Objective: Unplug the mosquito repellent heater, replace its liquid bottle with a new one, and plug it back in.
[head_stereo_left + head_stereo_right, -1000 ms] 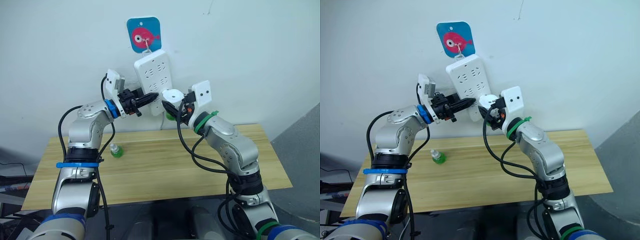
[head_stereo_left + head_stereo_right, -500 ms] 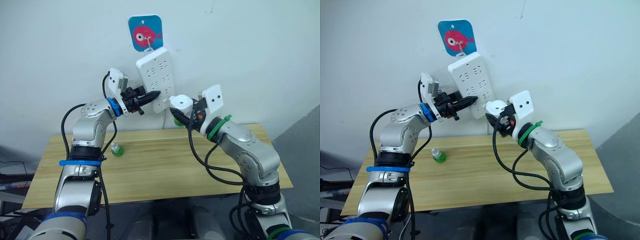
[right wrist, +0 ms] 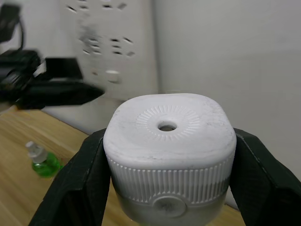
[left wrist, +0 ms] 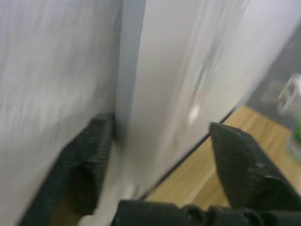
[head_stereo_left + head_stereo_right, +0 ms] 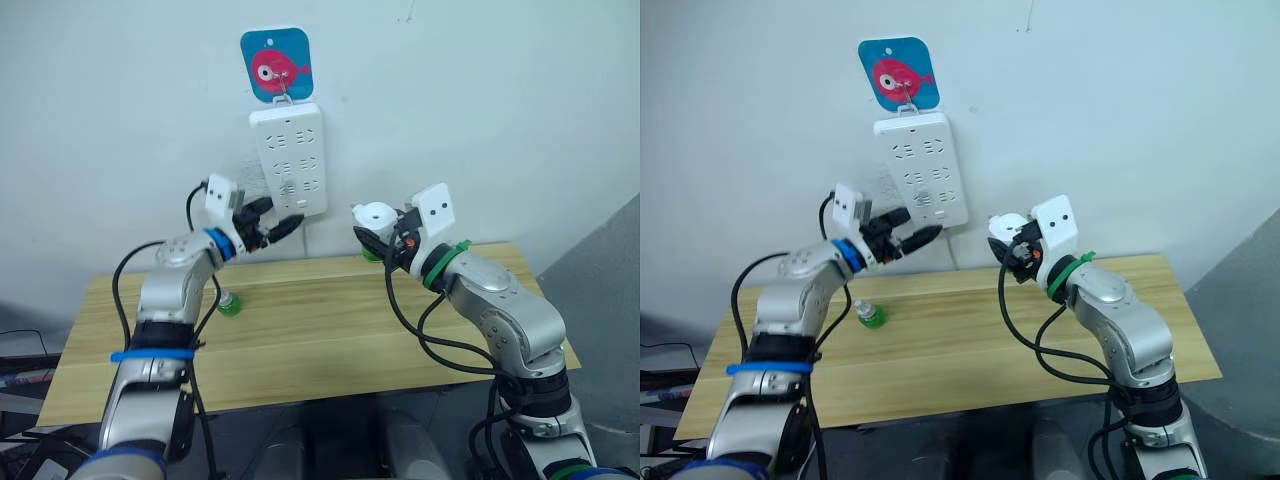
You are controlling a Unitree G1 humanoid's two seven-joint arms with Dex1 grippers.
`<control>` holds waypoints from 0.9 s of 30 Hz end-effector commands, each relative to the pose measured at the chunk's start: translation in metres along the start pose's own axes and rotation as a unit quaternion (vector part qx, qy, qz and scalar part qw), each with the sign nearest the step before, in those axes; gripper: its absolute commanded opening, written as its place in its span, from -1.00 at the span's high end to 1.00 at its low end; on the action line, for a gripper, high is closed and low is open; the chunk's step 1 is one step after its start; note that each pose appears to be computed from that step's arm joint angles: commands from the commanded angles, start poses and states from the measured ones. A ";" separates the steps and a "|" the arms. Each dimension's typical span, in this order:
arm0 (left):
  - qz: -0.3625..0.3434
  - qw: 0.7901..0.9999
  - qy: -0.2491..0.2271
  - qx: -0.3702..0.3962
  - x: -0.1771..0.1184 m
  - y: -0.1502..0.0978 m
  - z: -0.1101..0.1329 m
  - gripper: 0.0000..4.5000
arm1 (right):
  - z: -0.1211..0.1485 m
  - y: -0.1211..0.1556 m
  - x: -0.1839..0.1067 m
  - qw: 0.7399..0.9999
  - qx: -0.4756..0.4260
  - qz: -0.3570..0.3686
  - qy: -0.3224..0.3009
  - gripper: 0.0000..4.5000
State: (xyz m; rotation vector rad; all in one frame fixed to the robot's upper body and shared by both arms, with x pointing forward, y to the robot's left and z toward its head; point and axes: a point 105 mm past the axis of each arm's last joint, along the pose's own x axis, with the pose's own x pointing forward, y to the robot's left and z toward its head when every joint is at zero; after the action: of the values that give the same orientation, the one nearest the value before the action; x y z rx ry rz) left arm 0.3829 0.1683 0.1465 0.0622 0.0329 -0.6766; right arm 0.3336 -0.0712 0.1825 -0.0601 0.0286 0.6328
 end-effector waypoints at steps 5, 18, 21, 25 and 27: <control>0.017 0.998 -0.021 0.059 -0.037 -0.036 -0.005 -0.98 | 0.001 -0.026 -0.007 0.994 0.095 -0.041 -0.024 -0.35; -0.103 0.982 -0.124 0.094 -0.009 -0.126 0.028 -0.98 | 0.006 -0.031 -0.011 0.862 0.505 0.013 -0.036 -0.35; -0.106 0.982 -0.135 0.083 0.001 -0.136 0.028 -0.98 | 0.013 -0.026 -0.012 0.841 0.538 0.016 -0.052 -0.35; -0.094 0.982 -0.147 0.068 0.010 -0.138 0.032 -0.98 | 0.018 -0.016 -0.015 0.833 0.550 0.026 -0.048 -0.35; -0.083 0.982 -0.154 0.065 0.014 -0.135 0.035 -0.98 | 0.021 -0.013 -0.015 0.828 0.558 0.028 -0.047 -0.35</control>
State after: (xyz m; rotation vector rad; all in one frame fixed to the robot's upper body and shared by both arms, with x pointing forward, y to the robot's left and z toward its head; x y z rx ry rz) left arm 0.3095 0.0528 0.1636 0.0751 -0.2543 -0.8648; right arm 0.3350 -0.0946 0.1860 1.1098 0.3515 0.5377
